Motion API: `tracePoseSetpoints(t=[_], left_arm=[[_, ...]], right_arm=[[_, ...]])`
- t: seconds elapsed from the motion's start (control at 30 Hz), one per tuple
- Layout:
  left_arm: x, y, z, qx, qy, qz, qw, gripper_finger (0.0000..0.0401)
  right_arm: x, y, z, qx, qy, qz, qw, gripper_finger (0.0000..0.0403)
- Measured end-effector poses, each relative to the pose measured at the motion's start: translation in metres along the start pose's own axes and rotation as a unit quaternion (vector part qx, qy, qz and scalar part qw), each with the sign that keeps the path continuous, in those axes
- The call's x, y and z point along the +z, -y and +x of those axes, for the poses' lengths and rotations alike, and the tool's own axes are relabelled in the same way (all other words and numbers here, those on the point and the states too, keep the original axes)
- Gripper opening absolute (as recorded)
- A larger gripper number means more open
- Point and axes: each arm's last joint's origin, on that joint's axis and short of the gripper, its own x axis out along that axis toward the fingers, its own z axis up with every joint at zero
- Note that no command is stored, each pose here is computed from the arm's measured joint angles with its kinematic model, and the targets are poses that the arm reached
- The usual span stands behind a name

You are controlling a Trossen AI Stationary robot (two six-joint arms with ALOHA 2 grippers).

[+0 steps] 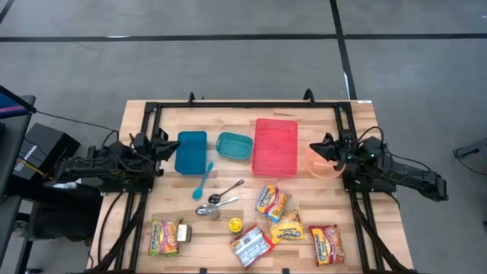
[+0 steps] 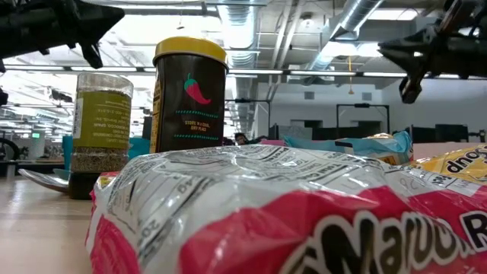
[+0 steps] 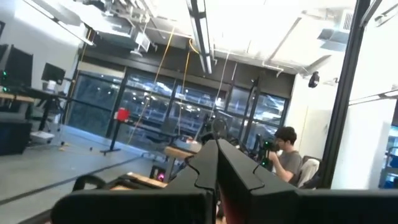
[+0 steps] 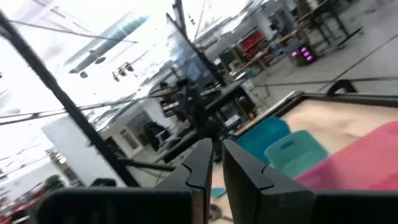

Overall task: Pick & Place Food Item
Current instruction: Put the light blue noodle pack into the red bin

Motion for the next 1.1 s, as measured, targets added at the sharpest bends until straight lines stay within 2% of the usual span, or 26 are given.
tracePoseSetpoints(t=[0.07, 0.23, 0.57, 0.87, 1.1], left_arm=[[-0.002, 0.000, 0.001, 0.001, -0.008, 0.001, 1.000, 0.0000], [-0.006, 0.000, 0.004, -0.001, -0.026, -0.004, 1.000, 0.0000], [-0.019, -0.002, 0.011, 0.012, -0.077, -0.014, 0.997, 0.0000], [-0.025, -0.001, 0.016, 0.000, -0.099, -0.014, 0.995, 0.0000], [-0.030, 0.000, 0.018, -0.023, -0.127, -0.021, 0.991, 0.0000]], right_arm=[[0.007, -0.006, 0.000, 0.005, -0.005, 0.000, 1.000, 0.0030], [0.024, -0.018, -0.002, -0.060, -0.033, 0.011, 0.998, 0.0006], [0.036, -0.030, 0.018, -0.120, -0.145, 0.039, 0.981, 0.0002], [0.038, -0.047, 0.053, -0.099, -0.231, -0.029, 0.967, 0.0001], [0.021, -0.055, 0.065, -0.132, -0.256, -0.077, 0.954, 0.0001]])
